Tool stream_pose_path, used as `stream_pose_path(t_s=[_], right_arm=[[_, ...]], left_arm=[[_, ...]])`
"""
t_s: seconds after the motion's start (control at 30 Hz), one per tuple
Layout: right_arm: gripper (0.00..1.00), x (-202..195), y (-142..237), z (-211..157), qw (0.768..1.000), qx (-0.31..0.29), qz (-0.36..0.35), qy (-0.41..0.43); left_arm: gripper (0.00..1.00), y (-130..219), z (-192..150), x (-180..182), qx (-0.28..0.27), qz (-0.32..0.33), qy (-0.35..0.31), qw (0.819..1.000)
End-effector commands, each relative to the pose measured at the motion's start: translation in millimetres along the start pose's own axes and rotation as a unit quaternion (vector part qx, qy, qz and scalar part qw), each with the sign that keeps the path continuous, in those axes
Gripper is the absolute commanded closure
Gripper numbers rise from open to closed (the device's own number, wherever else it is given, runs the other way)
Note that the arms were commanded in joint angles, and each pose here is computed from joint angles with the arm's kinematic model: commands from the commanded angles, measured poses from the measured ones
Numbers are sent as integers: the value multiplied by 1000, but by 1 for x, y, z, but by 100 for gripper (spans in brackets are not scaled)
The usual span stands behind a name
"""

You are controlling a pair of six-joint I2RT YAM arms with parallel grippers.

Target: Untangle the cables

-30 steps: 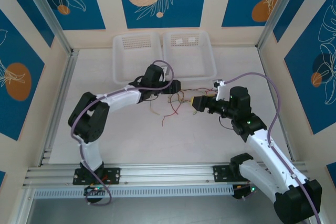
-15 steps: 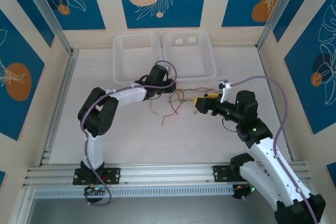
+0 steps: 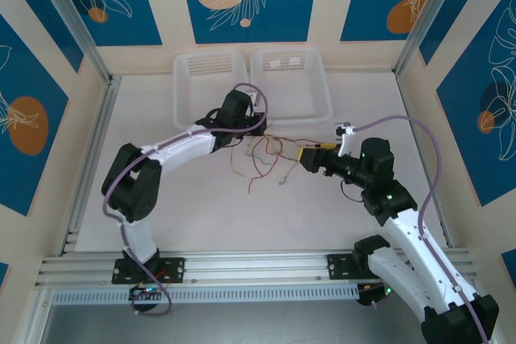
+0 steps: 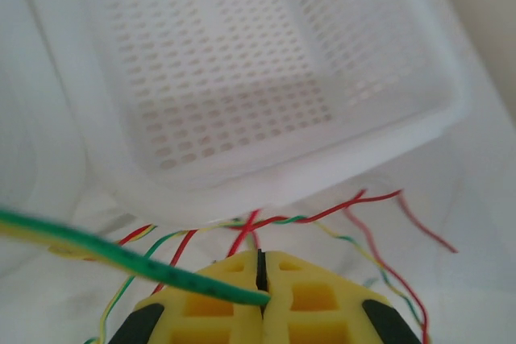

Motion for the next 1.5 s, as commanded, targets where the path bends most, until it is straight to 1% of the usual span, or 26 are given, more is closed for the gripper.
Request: stream_pose_path(t_s=[0.0, 0.07, 0.13, 0.2, 0.3, 0.5, 0.6, 0.7, 0.8, 0.93, 1.07, 1.17, 1.23, 1.27, 1.37, 1.4, 1.43, 1.47], right_arm=[[17, -12, -7, 3, 998, 4, -44, -51], [20, -19, -15, 6, 995, 10, -49, -86], [24, -23, -26, 10, 993, 28, -21, -115], [25, -21, -36, 14, 991, 41, 14, -123], [24, -18, -42, 19, 990, 40, 45, -127], [24, 0, -35, 26, 990, 30, 98, -97], [24, 12, -36, 24, 990, 38, 120, -70], [24, 12, -51, 19, 991, 50, 101, -77], [25, 3, -71, 17, 989, 57, 83, -104], [25, 5, -91, 23, 989, 48, 94, -100], [27, 19, -109, 32, 988, 59, 117, -83], [34, 23, -124, 31, 987, 68, 115, -84], [42, 20, -133, 29, 989, 66, 99, -89], [50, 16, -138, 28, 990, 66, 85, -96], [83, 10, -150, 27, 988, 76, 81, -108], [87, 9, -153, 27, 988, 75, 82, -109], [89, 9, -154, 27, 988, 72, 82, -110], [92, 9, -155, 28, 988, 70, 81, -111]], left_arm=[[100, 42, 6, -29, -33, -67, -44, 996], [100, 62, 3, -38, -56, -111, -63, 990], [100, 81, -2, -42, -80, -146, -80, 983], [100, 92, -9, -43, -93, -171, -103, 975], [100, 99, -20, -41, -102, -195, -125, 968], [100, 101, -25, -38, -105, -188, -138, 967], [100, 102, -24, -39, -111, -189, -142, 965], [100, 104, -23, -41, -119, -199, -145, 962], [100, 105, -23, -43, -119, -210, -148, 959], [100, 109, -27, -45, -122, -217, -153, 957], [100, 110, -30, -46, -120, -217, -154, 956], [100, 111, -30, -48, -123, -220, -157, 955], [100, 113, -29, -50, -126, -223, -159, 954], [100, 114, -29, -51, -130, -224, -160, 953], [100, 117, -29, -51, -138, -221, -161, 952], [100, 118, -29, -52, -138, -222, -162, 952], [100, 119, -30, -51, -138, -223, -162, 951], [100, 119, -30, -52, -137, -225, -163, 951]])
Point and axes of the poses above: each hand's point on the last joint's axis, 136 mm out from that joint toward the fingers, its own y axis back along the fingers, its own x axis along the line the jaws close on, z = x × y, the point moved 10 cm from there along y, back along the fingers, and after that the axes turned 2 degrees about -y, right-handed, at the moved point
